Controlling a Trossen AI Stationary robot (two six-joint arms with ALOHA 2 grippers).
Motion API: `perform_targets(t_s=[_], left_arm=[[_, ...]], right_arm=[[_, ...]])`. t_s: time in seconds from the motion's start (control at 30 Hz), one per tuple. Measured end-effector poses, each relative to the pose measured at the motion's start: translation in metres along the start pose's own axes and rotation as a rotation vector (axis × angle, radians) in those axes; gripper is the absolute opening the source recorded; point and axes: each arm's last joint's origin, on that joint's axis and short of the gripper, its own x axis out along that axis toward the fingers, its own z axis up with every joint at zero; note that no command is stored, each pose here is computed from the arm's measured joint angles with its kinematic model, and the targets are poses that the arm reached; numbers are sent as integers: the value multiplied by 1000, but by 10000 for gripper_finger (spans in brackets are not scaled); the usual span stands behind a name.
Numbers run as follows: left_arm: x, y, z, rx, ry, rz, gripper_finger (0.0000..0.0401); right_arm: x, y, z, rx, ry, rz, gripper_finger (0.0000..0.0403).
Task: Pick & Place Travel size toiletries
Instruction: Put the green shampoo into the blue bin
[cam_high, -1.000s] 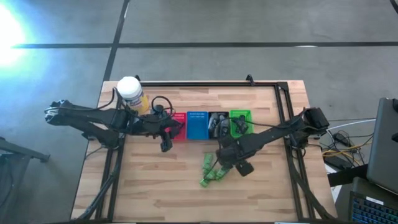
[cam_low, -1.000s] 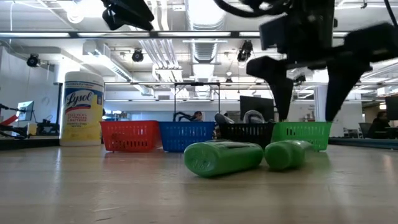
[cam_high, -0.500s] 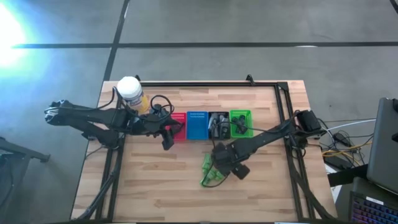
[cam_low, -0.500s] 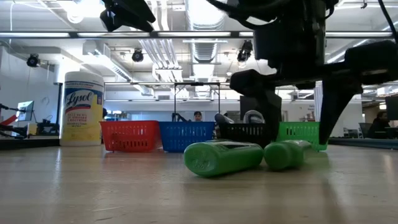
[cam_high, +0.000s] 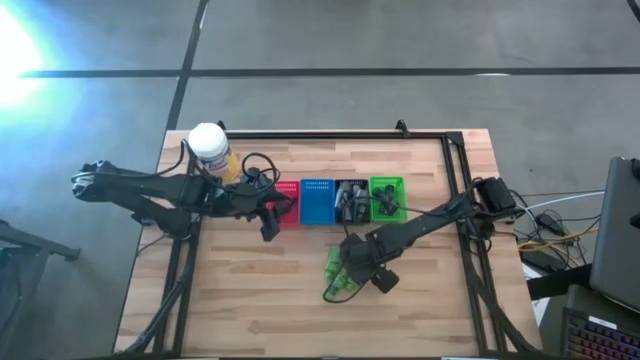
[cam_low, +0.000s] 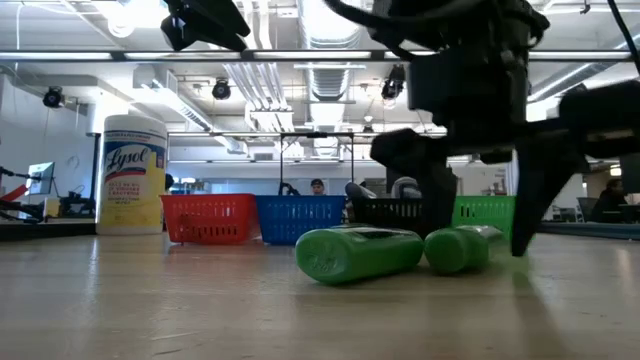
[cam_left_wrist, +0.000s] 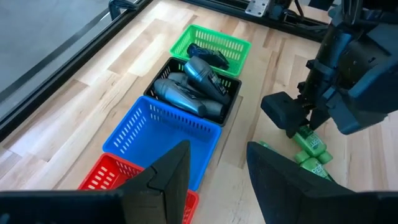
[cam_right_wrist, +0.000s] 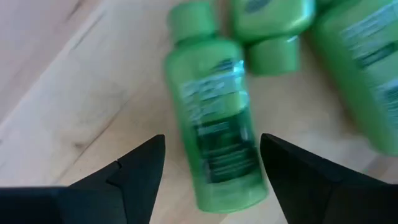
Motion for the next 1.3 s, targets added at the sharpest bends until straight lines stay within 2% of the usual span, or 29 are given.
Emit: perform_targets(t_s=[0.27, 0.5, 0.67, 0.77, 0.9, 1.03, 1.13, 1.3], left_arm=[[0, 0, 0, -1, 0, 0, 163], [0, 0, 0, -2, 2, -5, 163], [0, -3, -1, 25, 40, -93, 163], [0, -6, -6, 130, 70, -161, 163], [3, -11, -13, 237, 81, -210, 163], [10, -23, -18, 358, -55, -281, 163], [21, -38, -21, 554, -193, -325, 163], [46, -52, -20, 773, -240, -230, 163]], right_arm=[[2, 1, -3, 68, 13, 5, 231], [2, 2, -3, 198, 8, 18, 183], [-5, 3, -3, 358, 40, 31, 141], [-19, 4, -2, 437, 23, 27, 128], [-49, 5, -1, 545, -46, 15, 134], [-84, -2, -7, 718, -160, -3, 141], [-106, -15, -12, 864, -272, -15, 140], [-131, -34, -16, 988, -461, 15, 138]])
